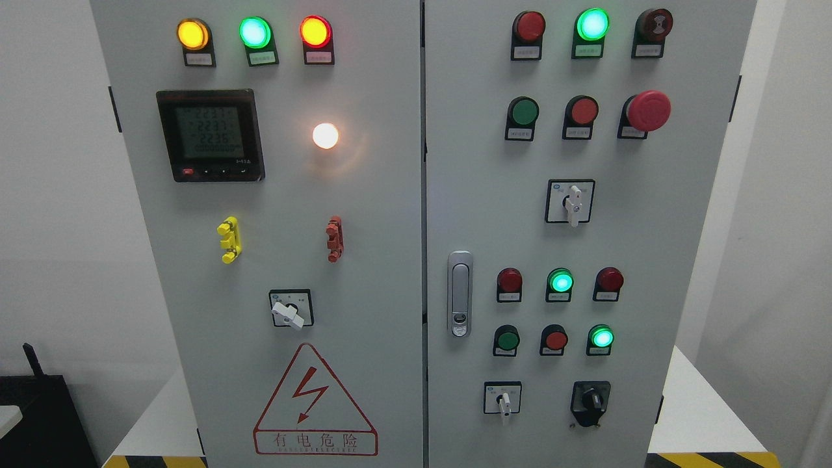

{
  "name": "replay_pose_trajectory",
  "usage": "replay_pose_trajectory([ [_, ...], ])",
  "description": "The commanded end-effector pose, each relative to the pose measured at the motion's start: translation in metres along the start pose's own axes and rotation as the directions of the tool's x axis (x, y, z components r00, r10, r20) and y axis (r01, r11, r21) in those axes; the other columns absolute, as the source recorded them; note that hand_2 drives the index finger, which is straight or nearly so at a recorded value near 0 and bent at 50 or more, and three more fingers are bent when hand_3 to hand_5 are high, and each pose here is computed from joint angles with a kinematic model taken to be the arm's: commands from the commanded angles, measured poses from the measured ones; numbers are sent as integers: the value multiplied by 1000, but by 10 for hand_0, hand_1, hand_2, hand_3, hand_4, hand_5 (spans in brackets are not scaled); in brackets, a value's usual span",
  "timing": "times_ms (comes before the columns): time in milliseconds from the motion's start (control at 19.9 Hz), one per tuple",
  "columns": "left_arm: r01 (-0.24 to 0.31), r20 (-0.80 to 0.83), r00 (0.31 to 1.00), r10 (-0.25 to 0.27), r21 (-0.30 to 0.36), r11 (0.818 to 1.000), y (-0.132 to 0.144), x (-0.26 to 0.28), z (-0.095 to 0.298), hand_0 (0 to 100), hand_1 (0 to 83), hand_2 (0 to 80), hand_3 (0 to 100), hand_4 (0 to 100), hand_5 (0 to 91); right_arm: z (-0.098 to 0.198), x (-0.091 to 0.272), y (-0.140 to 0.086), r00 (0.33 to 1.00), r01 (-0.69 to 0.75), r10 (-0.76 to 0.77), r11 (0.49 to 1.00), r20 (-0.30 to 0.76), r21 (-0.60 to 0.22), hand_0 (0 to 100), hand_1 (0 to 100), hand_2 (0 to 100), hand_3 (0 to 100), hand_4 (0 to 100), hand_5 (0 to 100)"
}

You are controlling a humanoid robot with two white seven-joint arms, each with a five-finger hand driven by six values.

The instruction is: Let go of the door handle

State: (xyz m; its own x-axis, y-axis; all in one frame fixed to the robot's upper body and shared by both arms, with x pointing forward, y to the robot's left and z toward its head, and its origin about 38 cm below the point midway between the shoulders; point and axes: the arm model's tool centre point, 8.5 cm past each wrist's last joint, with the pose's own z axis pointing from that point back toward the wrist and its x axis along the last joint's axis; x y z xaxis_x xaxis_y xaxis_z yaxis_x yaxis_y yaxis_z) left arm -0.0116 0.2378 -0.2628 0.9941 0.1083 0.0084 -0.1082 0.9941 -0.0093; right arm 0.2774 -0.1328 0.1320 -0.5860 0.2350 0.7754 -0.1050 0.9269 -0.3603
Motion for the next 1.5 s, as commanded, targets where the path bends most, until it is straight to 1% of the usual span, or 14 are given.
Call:
replay_pose_trajectory([
  [0, -14, 26, 1000, 14, -3, 1000, -2, 17, 0, 120, 389, 0, 0, 0, 0, -12, 10, 1, 932, -356, 346, 929, 104, 98, 456, 208, 0, 597, 572, 563],
  [100, -14, 26, 1000, 14, -3, 1000, -2, 17, 0, 120, 389, 0, 0, 0, 0, -24, 17, -1, 887, -453, 436, 886, 153, 102, 400, 247, 0, 698, 697, 720],
  [150, -15, 25, 1000, 15, -2, 1000, -2, 16, 0, 120, 389, 0, 0, 0, 0, -30, 21, -2, 863, -495, 476, 863, 170, 98, 394, 248, 0, 712, 717, 739],
  [201, -14, 26, 1000, 14, -3, 1000, -2, 17, 0, 120, 389, 0, 0, 0, 0, -37, 25, -3, 838, -535, 515, 840, 182, 87, 368, 247, 0, 759, 777, 827],
  [351, -14, 26, 1000, 14, -3, 1000, -2, 17, 0, 120, 389, 0, 0, 0, 0, -55, 28, -12, 762, -645, 635, 762, 124, 63, 341, 232, 0, 778, 791, 861],
  [451, -15, 25, 1000, 15, -2, 1000, -2, 16, 0, 120, 389, 0, 0, 0, 0, -65, 29, -19, 746, -664, 660, 746, 86, 39, 337, 230, 0, 779, 792, 865],
  [702, -14, 26, 1000, 14, -3, 1000, -2, 17, 0, 120, 389, 0, 0, 0, 0, -76, 33, -24, 697, -715, 712, 698, 82, 19, 324, 222, 0, 774, 781, 867],
  [802, -15, 25, 1000, 15, -2, 1000, -2, 16, 0, 120, 389, 0, 0, 0, 0, -78, 38, -28, 656, -753, 751, 657, 75, 7, 316, 222, 0, 741, 750, 863],
  [852, -14, 26, 1000, 14, -3, 1000, -2, 17, 0, 120, 389, 0, 0, 0, 0, -79, 38, -27, 647, -762, 760, 648, 65, 7, 316, 223, 0, 729, 741, 860],
  [1003, -14, 26, 1000, 14, -1, 1000, -1, 17, 0, 120, 389, 0, 0, 0, 0, -82, 36, -26, 633, -774, 775, 633, -4, 14, 325, 225, 0, 673, 692, 837],
  [1153, -14, 26, 1000, 14, -3, 1000, -2, 17, 0, 120, 389, 0, 0, 0, 0, -90, 40, -21, 609, -793, 793, 609, -19, 14, 344, 227, 0, 623, 628, 767],
  [1203, -14, 26, 1000, 14, -3, 1000, -2, 17, 0, 120, 389, 0, 0, 0, 0, -92, 41, -20, 600, -799, 799, 601, -32, 10, 350, 228, 0, 588, 593, 723],
  [1353, -14, 26, 1000, 14, -3, 1000, -2, 17, 0, 120, 389, 0, 0, 0, 0, -100, 47, -14, 604, -796, 796, 605, -46, -1, 367, 233, 0, 564, 568, 688],
  [1454, -14, 26, 1000, 14, -3, 1000, -2, 17, 0, 120, 389, 0, 0, 0, 0, -106, 53, -10, 609, -793, 793, 609, -29, -11, 376, 236, 0, 562, 565, 683],
])
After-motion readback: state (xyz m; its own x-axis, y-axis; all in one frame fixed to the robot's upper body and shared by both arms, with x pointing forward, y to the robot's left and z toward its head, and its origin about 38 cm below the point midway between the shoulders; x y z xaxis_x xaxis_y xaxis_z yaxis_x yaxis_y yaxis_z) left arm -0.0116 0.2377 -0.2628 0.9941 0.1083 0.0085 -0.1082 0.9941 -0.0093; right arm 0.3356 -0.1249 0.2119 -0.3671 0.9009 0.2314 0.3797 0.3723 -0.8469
